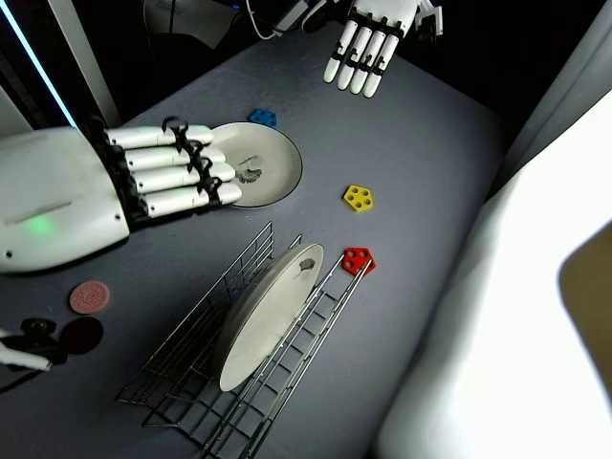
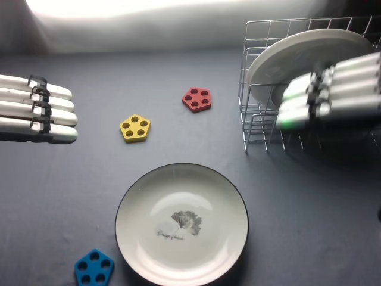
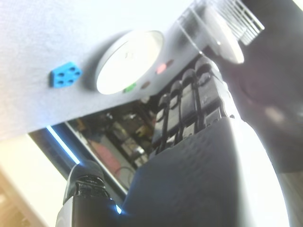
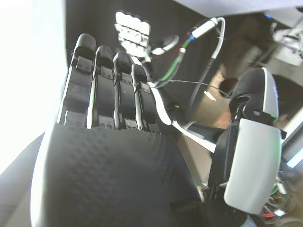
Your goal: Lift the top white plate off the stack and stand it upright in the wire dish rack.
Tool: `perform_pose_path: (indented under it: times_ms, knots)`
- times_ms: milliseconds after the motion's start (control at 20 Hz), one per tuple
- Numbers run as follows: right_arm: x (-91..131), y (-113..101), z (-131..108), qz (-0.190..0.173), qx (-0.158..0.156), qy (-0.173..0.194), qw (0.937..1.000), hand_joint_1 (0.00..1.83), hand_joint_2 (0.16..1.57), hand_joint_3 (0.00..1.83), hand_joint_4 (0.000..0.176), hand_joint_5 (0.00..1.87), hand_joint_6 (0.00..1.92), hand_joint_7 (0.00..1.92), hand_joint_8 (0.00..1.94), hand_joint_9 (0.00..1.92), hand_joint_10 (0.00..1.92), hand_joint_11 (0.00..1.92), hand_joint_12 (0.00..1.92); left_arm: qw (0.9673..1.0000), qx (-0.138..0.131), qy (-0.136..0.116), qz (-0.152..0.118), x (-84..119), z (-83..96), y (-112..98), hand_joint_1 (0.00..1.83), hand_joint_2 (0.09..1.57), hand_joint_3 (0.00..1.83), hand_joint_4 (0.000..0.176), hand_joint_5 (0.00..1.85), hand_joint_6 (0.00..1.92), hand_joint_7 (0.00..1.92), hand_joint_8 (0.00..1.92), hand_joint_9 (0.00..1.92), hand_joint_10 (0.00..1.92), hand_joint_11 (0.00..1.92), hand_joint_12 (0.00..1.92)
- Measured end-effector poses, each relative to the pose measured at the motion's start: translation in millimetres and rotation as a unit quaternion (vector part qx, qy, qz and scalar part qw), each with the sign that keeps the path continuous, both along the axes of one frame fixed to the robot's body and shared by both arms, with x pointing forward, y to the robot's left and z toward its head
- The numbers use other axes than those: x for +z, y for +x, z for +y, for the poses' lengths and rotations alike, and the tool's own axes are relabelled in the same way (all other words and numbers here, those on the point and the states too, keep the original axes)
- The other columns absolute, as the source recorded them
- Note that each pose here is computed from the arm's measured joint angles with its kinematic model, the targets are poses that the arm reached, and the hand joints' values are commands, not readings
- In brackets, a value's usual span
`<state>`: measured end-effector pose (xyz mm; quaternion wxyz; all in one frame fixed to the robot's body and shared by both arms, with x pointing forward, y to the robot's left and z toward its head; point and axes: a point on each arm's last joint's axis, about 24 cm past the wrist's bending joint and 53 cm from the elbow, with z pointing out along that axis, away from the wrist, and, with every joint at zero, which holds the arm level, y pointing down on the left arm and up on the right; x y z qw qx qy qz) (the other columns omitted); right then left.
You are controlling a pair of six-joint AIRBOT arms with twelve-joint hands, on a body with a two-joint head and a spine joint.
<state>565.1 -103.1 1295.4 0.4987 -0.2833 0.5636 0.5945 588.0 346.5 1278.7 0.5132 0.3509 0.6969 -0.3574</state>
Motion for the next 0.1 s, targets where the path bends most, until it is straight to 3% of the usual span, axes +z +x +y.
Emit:
perform_pose_path:
  times_ms: [100]
  knots:
    - [0.5, -0.3, -0.1, -0.002, -0.001, 0.0, 1.0, 0.61, 0.88, 0.01, 0.0, 0.17, 0.0, 0.24, 0.0, 0.24, 0.0, 0.3, 0.0, 1.0, 0.001, 0.0, 0.0, 0.0, 0.2, 0.3, 0.0, 1.03, 0.0, 0.0, 0.05, 0.0, 0.09, 0.0, 0.08, 0.01, 0.08, 0.01]
